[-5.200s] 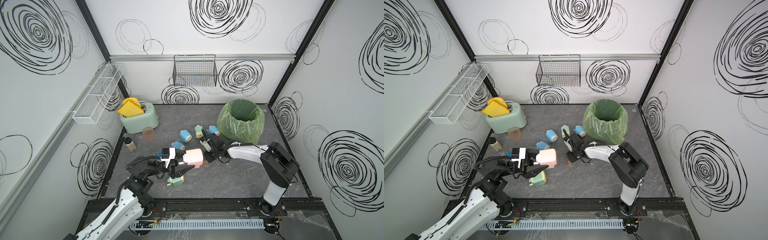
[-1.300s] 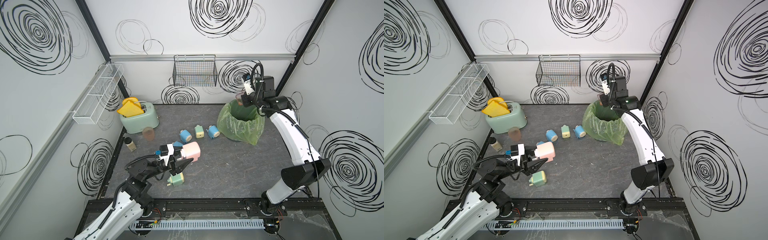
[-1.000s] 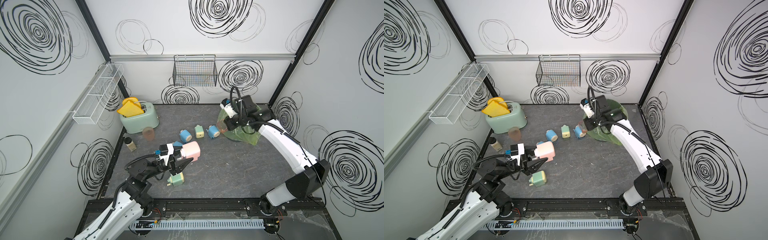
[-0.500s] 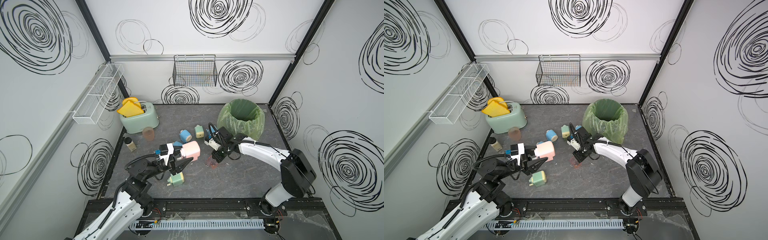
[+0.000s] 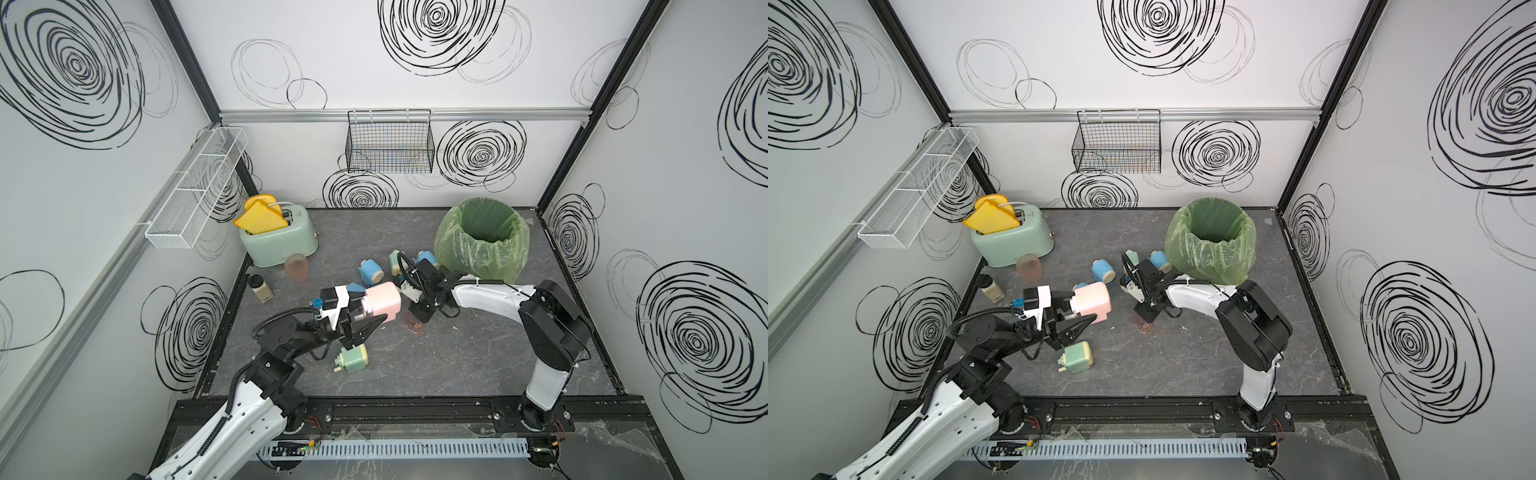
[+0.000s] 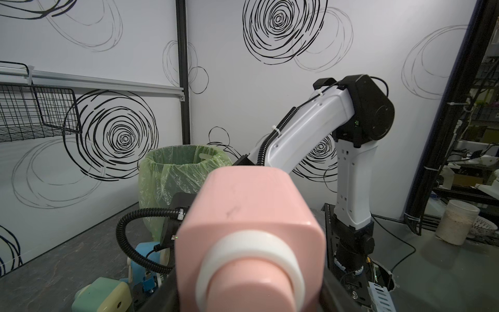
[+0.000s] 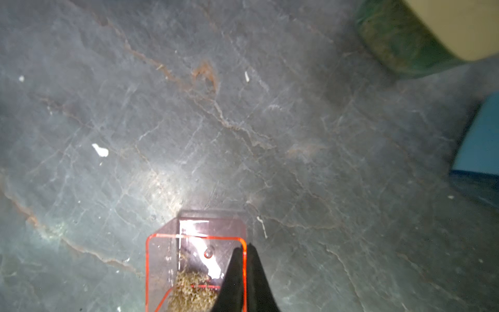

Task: Take out the pencil sharpener tray and clean the shavings
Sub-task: Place the container at the center of the board.

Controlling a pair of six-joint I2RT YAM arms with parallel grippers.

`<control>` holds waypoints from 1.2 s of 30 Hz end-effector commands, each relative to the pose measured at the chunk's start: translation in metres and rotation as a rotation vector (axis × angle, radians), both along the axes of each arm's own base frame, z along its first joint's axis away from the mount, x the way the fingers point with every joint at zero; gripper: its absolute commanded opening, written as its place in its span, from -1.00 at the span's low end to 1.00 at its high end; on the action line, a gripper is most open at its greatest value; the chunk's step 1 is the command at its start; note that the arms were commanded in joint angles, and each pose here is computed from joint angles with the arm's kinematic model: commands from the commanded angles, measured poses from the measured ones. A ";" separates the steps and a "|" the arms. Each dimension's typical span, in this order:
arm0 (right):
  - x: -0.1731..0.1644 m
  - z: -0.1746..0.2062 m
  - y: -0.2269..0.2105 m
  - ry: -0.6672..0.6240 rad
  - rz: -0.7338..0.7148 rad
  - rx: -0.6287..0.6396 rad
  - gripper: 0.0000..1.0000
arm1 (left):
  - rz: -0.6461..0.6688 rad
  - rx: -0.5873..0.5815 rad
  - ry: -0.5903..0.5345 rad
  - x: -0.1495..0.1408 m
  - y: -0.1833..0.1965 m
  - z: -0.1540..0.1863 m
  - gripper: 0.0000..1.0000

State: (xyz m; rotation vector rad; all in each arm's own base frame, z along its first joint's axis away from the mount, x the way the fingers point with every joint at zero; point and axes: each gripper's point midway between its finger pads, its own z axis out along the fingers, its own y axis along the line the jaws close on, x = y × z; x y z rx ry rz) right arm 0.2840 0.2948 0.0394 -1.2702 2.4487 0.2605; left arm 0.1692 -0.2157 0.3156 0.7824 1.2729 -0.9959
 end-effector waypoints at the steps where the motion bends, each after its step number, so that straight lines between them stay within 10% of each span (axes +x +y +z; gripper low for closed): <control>1: 0.012 0.008 0.006 -0.076 0.015 0.014 -0.52 | 0.011 -0.044 -0.095 -0.003 0.004 0.029 -0.87; 14: -0.006 0.053 -0.014 -0.138 -0.127 0.185 0.24 | 0.003 -0.043 -0.094 -0.004 0.002 0.029 -0.87; 18: -0.038 0.055 -0.018 -0.143 -0.097 0.389 1.00 | -0.003 -0.046 -0.092 -0.005 0.001 0.029 -0.87; 36: -0.058 0.012 -0.029 -0.259 -0.117 0.573 0.97 | -0.011 -0.050 -0.092 -0.006 0.001 0.029 -0.88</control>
